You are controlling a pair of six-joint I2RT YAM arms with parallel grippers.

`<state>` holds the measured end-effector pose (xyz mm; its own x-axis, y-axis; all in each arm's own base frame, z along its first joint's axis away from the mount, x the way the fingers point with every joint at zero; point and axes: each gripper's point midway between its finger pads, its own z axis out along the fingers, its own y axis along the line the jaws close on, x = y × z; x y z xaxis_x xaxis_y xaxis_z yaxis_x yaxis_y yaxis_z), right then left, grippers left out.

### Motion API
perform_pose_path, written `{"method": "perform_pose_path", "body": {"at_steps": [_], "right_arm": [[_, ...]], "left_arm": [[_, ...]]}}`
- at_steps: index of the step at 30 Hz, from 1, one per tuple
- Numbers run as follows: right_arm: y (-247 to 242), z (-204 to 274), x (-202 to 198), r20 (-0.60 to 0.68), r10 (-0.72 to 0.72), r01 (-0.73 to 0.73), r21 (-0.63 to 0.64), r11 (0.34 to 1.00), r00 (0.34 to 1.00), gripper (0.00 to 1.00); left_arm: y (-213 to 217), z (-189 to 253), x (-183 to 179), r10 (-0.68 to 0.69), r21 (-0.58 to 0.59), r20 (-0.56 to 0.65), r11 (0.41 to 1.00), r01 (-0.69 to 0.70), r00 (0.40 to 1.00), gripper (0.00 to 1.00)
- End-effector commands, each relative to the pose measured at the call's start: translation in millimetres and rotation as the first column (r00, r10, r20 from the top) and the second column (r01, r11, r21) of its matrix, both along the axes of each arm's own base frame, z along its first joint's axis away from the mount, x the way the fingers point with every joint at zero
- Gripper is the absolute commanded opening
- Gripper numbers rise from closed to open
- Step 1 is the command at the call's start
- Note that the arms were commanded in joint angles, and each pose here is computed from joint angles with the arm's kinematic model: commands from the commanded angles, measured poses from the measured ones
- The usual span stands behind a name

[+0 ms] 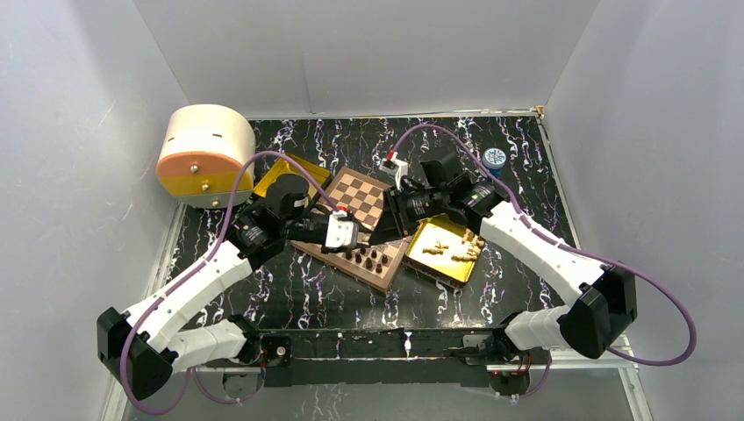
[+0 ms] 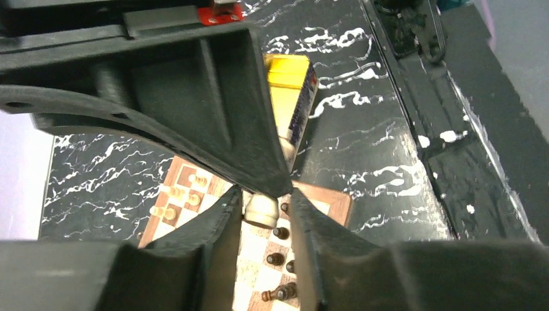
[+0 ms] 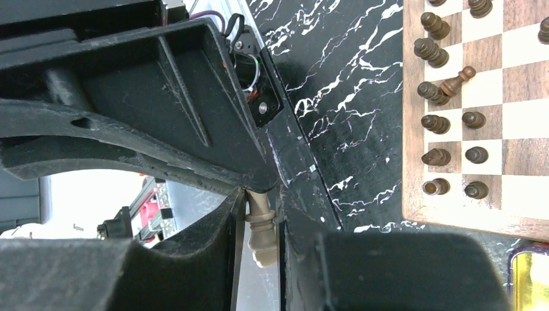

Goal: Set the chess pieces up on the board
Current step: Place the chess piece on the chessboard.

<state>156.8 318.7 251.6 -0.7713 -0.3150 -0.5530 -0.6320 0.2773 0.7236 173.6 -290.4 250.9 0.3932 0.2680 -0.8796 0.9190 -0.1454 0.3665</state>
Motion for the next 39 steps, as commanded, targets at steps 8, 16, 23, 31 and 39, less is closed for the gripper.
{"method": "perform_pose_path", "body": {"at_steps": [8, 16, 23, 31, 39], "right_arm": [[-0.7, 31.8, 15.7, 0.118, -0.107, 0.097, 0.089, 0.991, 0.987, 0.39], [-19.7, 68.7, 34.2, 0.335, -0.325, 0.238, 0.275, 0.932, 0.884, 0.5], [-23.3, 93.6, 33.3, 0.441, -0.333, 0.188, 0.341, 0.921, 0.833, 0.38], [-36.0, 100.9, 42.6, 0.472, -0.418, 0.267, 0.355, 0.896, 0.776, 0.53], [-33.9, 102.6, 36.0, 0.435, -0.41, 0.254, 0.373, 0.892, 0.801, 0.45]], "left_arm": [[13.9, 12.8, 17.5, 0.177, 0.016, 0.021, 0.984, -0.178, 0.984, 0.0], [6.8, 51.4, 32.2, 0.353, -0.28, -0.36, 0.842, -0.461, 0.863, 0.0], [-6.7, 85.2, 19.1, 0.167, -0.414, -0.571, 0.787, -0.458, 0.804, 0.0], [-7.4, 93.8, 10.0, 0.11, -0.437, -0.589, 0.79, -0.43, 0.801, 0.0], [-5.6, 96.7, 10.1, 0.107, -0.453, -0.589, 0.777, -0.437, 0.801, 0.0]]}}
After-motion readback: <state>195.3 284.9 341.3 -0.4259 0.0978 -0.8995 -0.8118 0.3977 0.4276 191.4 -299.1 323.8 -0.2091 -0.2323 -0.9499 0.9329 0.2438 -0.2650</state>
